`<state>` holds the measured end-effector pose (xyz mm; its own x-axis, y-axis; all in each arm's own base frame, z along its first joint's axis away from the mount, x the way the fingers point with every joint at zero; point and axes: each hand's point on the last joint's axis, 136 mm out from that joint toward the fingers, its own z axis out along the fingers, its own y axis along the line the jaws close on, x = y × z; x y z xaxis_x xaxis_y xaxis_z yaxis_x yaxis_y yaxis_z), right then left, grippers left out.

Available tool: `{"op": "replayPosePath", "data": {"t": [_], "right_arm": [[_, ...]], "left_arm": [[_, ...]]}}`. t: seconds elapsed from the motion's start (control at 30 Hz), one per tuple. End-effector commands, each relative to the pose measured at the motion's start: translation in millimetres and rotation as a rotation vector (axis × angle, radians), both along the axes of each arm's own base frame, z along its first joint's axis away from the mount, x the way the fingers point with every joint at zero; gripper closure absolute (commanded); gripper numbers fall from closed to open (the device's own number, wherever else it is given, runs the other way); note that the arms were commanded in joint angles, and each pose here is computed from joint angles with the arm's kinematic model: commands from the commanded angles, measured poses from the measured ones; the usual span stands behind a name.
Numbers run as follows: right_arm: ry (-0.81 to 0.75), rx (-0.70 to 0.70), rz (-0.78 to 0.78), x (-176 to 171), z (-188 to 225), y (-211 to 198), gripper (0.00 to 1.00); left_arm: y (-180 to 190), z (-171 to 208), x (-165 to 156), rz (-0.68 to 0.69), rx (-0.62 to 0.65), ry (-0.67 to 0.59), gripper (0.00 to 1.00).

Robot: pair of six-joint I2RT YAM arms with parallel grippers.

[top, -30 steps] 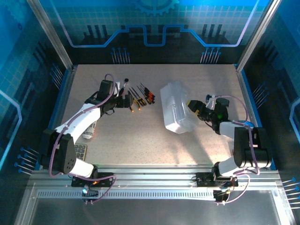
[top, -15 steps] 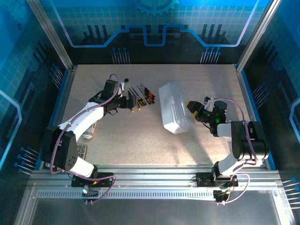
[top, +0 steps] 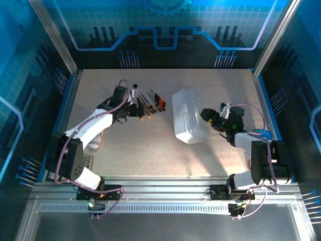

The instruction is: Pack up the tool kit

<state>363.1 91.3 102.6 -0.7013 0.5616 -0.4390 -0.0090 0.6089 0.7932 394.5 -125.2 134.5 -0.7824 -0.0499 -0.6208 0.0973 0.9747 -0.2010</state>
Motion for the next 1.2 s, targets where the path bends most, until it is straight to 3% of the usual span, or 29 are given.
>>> {"op": "replayPosePath", "data": {"t": [0.0, 0.37, 0.77, 0.93, 1.17], "right_arm": [[0.168, -0.092, -0.029, -22.4, -52.3, -13.4, 0.22], [0.163, -0.079, -0.033, -19.7, -53.0, -14.5, 0.21], [0.085, -0.130, -0.019, -17.2, -5.9, -21.9, 0.15], [0.016, -0.113, -0.002, -16.7, 26.7, -19.2, 0.01], [-0.048, -0.038, -0.003, -5.4, 51.7, -14.1, 0.00]], "left_arm": [[-9.3, 6.4, 0.9, -0.024, -0.018, 0.004, 0.01], [-9.0, 7.8, -0.3, -0.029, -0.011, 0.007, 0.01], [-18.3, 9.2, 2.6, -0.052, -0.030, 0.009, 0.01], [-53.7, 30.7, 18.5, -0.147, -0.112, -0.028, 0.01], [-121.0, 51.0, 37.9, -0.298, -0.240, -0.050, 0.01]]}}
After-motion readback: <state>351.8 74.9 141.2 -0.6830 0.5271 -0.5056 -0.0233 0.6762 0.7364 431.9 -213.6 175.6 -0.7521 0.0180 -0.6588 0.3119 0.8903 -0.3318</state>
